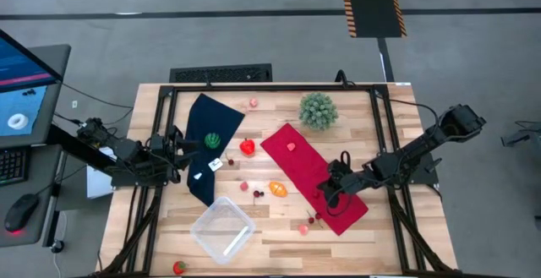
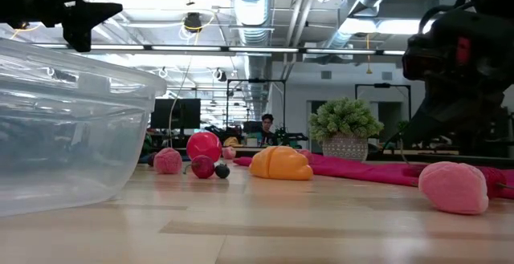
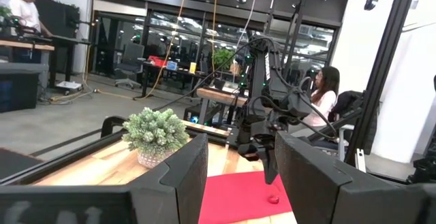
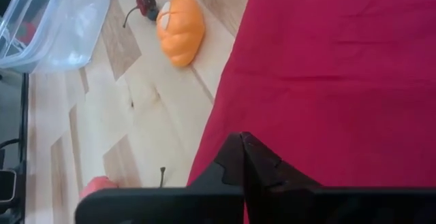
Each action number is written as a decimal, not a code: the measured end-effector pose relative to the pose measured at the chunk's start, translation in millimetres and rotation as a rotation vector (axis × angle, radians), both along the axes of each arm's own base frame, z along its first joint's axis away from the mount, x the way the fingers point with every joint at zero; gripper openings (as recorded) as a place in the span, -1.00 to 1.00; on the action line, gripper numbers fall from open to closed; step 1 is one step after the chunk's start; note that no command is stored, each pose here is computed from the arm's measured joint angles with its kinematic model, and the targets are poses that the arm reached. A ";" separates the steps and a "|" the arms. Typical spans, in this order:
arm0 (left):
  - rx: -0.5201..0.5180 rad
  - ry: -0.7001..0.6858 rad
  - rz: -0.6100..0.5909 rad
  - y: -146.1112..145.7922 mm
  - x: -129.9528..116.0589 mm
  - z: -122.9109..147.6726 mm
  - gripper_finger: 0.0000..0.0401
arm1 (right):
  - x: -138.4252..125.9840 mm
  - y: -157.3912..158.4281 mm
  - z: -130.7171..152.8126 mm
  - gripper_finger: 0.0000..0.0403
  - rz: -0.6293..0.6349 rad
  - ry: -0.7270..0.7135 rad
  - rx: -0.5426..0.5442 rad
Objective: Pick and placing Produce into tupperware
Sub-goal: Put the cherry into the transparent bin
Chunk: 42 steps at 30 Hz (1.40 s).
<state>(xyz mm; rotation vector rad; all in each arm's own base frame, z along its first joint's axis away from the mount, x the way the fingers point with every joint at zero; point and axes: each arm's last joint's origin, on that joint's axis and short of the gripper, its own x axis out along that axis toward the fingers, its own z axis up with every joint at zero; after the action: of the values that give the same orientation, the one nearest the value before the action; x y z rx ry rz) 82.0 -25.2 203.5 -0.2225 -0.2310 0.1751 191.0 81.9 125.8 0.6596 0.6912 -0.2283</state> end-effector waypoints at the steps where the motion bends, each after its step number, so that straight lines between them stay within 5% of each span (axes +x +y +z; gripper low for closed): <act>1: 0.000 -0.001 0.000 0.0 0.0 0.1 -0.19 | 0.7 -1.0 0.3 -0.93 -0.006 -0.004 0.002; 10: -0.004 0.003 0.029 0.9 -0.2 0.0 -0.19 | 15.4 -0.4 17.0 -0.95 0.067 -0.153 -0.032; 22: -0.002 0.004 0.030 0.9 -0.2 0.0 -0.19 | 59.5 26.7 76.1 -0.95 0.238 -0.342 -0.191; 42: -0.003 0.005 0.029 0.9 -0.2 0.0 -0.19 | 226.1 78.9 68.0 -0.93 0.562 -0.311 -0.340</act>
<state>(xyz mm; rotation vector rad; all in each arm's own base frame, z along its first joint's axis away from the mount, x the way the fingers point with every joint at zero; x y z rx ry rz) 81.8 -24.3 203.5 -0.2215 -0.2289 0.2052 417.1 160.8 193.8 0.1521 0.4967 0.2702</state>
